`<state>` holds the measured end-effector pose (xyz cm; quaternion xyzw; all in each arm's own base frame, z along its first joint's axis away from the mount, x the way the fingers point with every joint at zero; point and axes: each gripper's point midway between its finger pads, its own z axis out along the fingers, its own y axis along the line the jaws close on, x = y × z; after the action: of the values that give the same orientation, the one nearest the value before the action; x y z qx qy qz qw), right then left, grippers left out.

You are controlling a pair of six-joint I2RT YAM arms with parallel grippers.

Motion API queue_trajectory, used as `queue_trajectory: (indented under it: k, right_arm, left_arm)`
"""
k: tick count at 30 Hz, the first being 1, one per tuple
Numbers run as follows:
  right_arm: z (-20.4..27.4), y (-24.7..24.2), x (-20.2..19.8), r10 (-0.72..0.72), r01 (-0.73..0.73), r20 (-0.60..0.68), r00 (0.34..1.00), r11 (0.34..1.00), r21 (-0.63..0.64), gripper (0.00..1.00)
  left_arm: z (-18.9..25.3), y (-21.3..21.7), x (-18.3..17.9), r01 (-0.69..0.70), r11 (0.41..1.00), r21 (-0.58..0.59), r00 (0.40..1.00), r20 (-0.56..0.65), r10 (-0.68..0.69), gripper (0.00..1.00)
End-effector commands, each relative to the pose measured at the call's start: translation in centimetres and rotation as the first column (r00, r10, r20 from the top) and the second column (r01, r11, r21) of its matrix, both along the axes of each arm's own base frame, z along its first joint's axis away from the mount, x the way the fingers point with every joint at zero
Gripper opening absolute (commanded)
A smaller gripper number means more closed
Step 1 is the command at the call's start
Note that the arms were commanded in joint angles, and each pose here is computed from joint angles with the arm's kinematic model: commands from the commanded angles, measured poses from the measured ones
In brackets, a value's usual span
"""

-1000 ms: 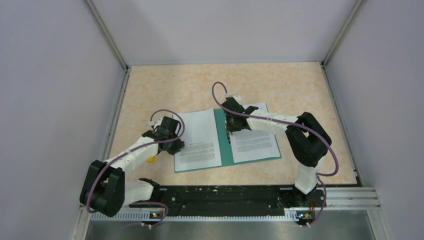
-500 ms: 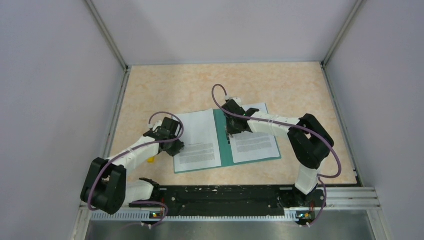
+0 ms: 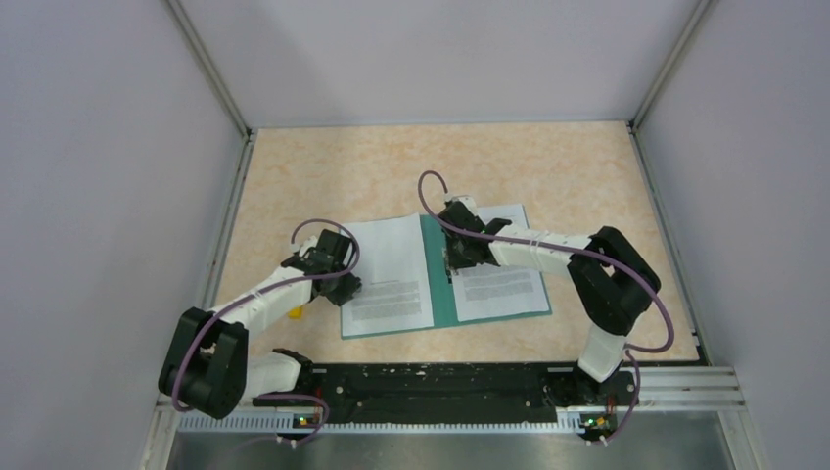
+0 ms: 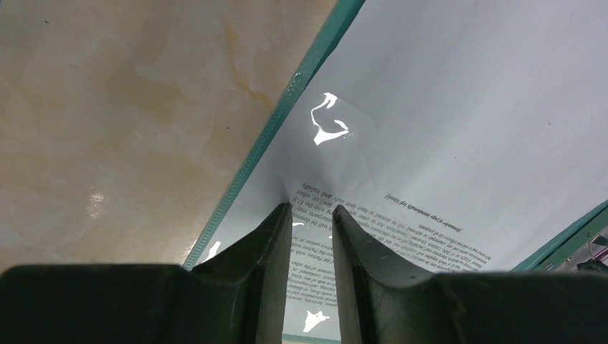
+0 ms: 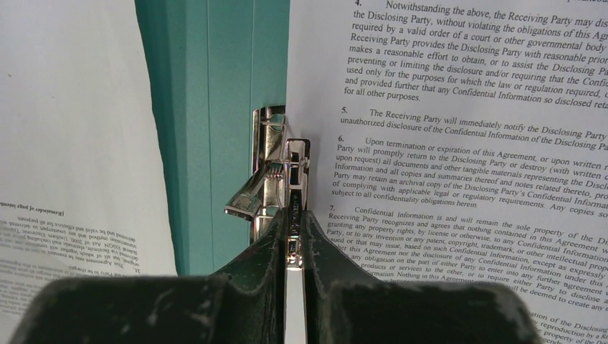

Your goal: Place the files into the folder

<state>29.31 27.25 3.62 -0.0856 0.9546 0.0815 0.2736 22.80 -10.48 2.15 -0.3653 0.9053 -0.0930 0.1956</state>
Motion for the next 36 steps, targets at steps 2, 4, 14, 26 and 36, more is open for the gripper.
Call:
queue_trajectory:
  k: [2, 4, 14, 26, 36]
  right_arm:
    - [2.1, 0.9, 0.2, 0.004, -0.01, 0.08, 0.997, 0.997, 0.07, 0.09]
    - [2.5, 1.0, 0.2, 0.002, -0.01, 0.102, 0.995, 0.997, 0.082, 0.1]
    - [4.1, 0.7, 0.3, 0.007, -0.026, 0.177, 0.984, 0.994, 0.108, 0.15]
    - [3.0, 0.9, -0.5, 0.022, -0.036, 0.16, 0.987, 0.996, 0.087, 0.17]
    - [2.8, 0.0, 0.0, -0.037, 0.029, 0.168, 0.985, 0.998, 0.05, 0.17]
  left_arm:
    - [-0.6, 0.5, 0.0, -0.022, 0.999, 0.026, 1.0, -0.017, 0.022, 0.33]
    - [-0.5, 0.5, 0.0, -0.023, 0.999, 0.027, 1.0, -0.018, 0.023, 0.33]
    - [-0.4, 0.6, 0.2, -0.029, 0.999, 0.035, 0.999, -0.017, 0.029, 0.33]
    - [-0.5, 0.6, 0.4, -0.036, 0.999, 0.035, 0.999, -0.018, 0.037, 0.33]
    - [-0.4, 0.6, 0.5, -0.039, 0.999, 0.036, 0.999, -0.016, 0.04, 0.33]
